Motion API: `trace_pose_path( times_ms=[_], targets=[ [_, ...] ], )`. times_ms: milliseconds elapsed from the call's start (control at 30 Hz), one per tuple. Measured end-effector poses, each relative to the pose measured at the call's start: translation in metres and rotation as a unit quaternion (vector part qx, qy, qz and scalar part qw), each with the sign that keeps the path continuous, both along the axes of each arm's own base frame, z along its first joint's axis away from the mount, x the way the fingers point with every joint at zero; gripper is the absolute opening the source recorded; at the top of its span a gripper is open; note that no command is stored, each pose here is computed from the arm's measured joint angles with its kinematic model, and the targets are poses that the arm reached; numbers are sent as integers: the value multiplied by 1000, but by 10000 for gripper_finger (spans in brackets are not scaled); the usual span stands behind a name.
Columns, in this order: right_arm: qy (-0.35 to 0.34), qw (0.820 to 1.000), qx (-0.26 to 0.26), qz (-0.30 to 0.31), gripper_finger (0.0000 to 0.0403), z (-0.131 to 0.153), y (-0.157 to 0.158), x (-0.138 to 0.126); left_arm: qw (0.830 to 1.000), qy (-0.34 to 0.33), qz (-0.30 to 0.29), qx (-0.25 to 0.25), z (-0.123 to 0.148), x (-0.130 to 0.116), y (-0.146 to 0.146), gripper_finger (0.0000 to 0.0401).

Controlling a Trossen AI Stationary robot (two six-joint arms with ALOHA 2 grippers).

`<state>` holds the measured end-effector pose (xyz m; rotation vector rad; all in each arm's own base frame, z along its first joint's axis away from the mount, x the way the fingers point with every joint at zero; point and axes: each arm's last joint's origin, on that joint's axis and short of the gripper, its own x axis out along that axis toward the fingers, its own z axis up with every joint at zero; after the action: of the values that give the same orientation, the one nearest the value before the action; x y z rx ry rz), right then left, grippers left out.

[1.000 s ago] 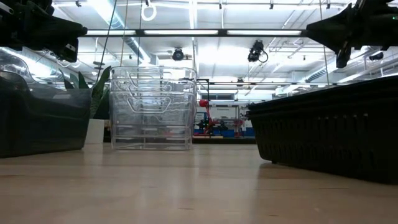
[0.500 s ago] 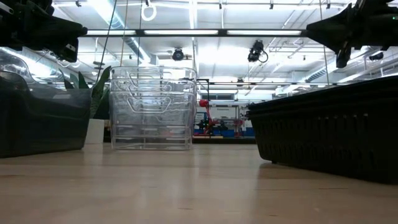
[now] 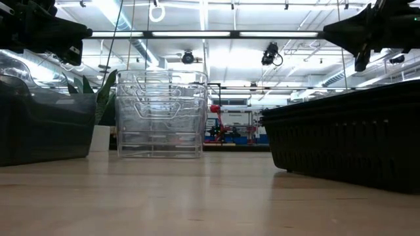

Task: Stack baskets by color
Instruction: Return to Home Position

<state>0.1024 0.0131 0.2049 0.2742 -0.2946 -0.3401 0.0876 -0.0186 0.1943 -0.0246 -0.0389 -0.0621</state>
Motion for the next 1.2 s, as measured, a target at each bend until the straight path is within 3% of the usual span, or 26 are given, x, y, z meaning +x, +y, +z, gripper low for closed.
trace_pose_path(
  times_ms=[1200],
  targets=[
    [0,1000,0,0,83,0,0,0,1000,0,0,0,0,0,0,33]
  ],
)
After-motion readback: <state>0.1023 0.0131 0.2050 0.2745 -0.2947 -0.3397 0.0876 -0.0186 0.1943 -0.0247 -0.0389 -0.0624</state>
